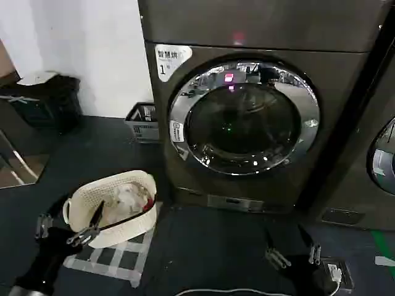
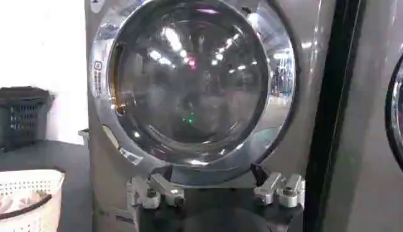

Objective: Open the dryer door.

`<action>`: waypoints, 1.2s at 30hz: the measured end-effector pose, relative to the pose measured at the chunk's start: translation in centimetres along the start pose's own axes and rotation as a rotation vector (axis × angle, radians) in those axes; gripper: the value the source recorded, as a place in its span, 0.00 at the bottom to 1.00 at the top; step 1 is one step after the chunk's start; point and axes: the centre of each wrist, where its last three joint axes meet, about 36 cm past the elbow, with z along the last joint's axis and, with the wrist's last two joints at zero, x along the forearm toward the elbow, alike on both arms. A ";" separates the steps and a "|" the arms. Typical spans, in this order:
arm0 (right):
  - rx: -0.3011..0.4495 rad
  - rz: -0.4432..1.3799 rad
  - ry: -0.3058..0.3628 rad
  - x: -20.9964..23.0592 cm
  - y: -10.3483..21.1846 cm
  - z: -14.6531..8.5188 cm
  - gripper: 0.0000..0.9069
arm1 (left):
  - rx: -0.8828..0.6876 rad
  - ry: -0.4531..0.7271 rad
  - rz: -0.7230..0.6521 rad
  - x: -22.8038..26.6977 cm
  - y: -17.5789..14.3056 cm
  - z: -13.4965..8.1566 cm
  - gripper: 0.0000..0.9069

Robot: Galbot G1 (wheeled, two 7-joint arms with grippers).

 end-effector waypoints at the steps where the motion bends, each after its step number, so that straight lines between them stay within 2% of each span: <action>1: -0.014 -0.006 -0.002 -0.2 -0.2 -0.1 1.00 | 0.007 -0.005 -0.005 0.0 0.0 -0.1 1.00; 7: -0.031 -0.112 -0.019 -2.1 -2.3 -1.1 1.00 | 0.034 -0.038 0.009 0.0 -0.1 -0.2 1.00; 11: -0.007 -0.178 -0.056 -4.1 -3.8 -1.6 1.00 | 0.054 -0.051 0.025 -0.1 -0.3 -0.2 1.00; 15: 0.026 -0.249 -0.081 -7.2 -5.3 -1.4 1.00 | 0.056 -0.062 0.033 -0.2 -0.4 -0.2 1.00; 23: 0.095 -0.378 -0.108 -15.2 -7.9 -1.9 1.00 | 0.082 -0.075 0.052 -0.5 -0.2 1.2 1.00; 30: 0.165 -0.462 -0.119 -21.8 -8.3 -2.7 1.00 | 0.105 -0.050 0.063 -0.8 0.1 2.1 1.00; 36: 0.195 -0.517 -0.132 -26.8 -7.1 -3.9 1.00 | 0.128 -0.058 0.074 -1.4 -0.4 2.6 1.00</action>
